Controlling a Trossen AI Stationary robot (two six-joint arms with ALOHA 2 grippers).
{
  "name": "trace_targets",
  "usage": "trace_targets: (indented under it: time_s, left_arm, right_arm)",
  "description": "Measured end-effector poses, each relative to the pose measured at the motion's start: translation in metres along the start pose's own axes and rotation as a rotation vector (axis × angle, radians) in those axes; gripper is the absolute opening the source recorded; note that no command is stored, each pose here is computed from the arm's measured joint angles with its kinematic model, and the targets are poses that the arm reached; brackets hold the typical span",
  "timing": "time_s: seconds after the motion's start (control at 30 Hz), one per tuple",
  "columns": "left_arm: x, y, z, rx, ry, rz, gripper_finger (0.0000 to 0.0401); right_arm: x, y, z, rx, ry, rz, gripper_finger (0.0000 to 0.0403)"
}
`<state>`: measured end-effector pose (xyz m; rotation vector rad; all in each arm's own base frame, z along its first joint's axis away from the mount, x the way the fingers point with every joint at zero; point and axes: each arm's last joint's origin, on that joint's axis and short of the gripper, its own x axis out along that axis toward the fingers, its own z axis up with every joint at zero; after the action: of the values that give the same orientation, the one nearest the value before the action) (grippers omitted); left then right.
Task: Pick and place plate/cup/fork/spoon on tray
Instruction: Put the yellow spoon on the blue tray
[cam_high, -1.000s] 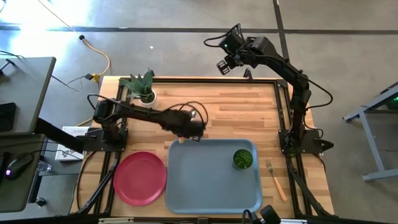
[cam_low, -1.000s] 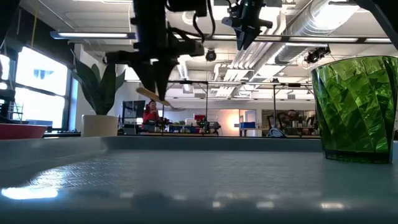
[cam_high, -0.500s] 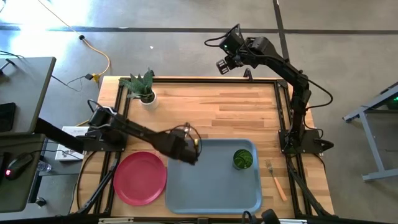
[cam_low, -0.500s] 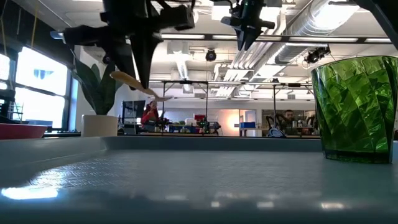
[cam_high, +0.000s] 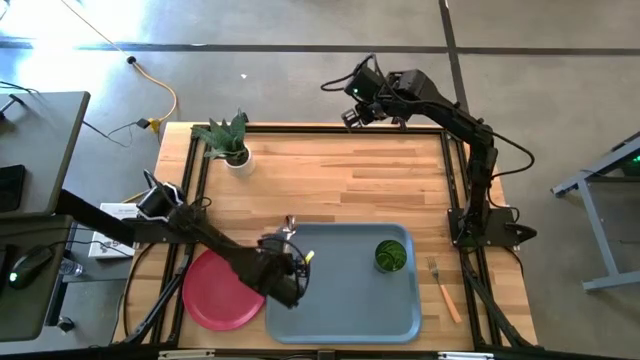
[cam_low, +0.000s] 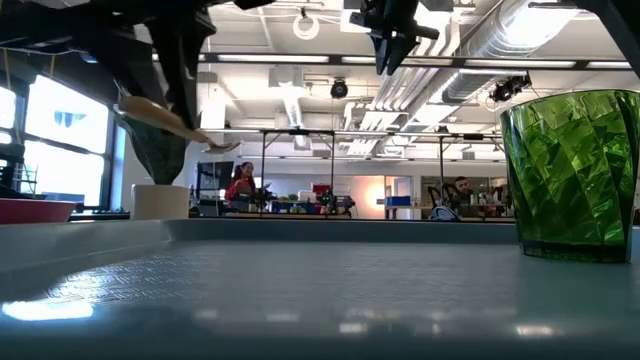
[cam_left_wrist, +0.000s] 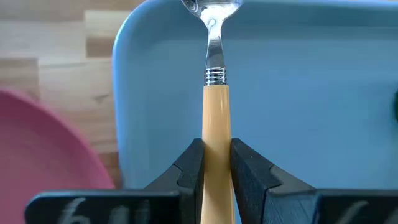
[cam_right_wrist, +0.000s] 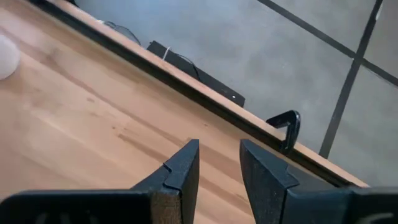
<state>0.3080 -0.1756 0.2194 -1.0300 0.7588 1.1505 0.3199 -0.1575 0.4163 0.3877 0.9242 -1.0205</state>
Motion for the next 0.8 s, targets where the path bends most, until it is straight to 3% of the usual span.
trace_targets:
  time_s: [0.47, 0.8]
  left_arm:
    - [0.014, 0.014, -0.046, -0.050, 0.021, 0.029, 0.0049]
    - [0.042, 0.010, -0.072, -0.072, 0.067, 0.029, 0.0049]
  right_arm:
    - [-0.013, 0.024, -0.013, -0.022, -0.014, 0.024, 0.0108]
    - [-0.016, 0.027, -0.018, -0.030, 0.003, 0.023, 0.0108]
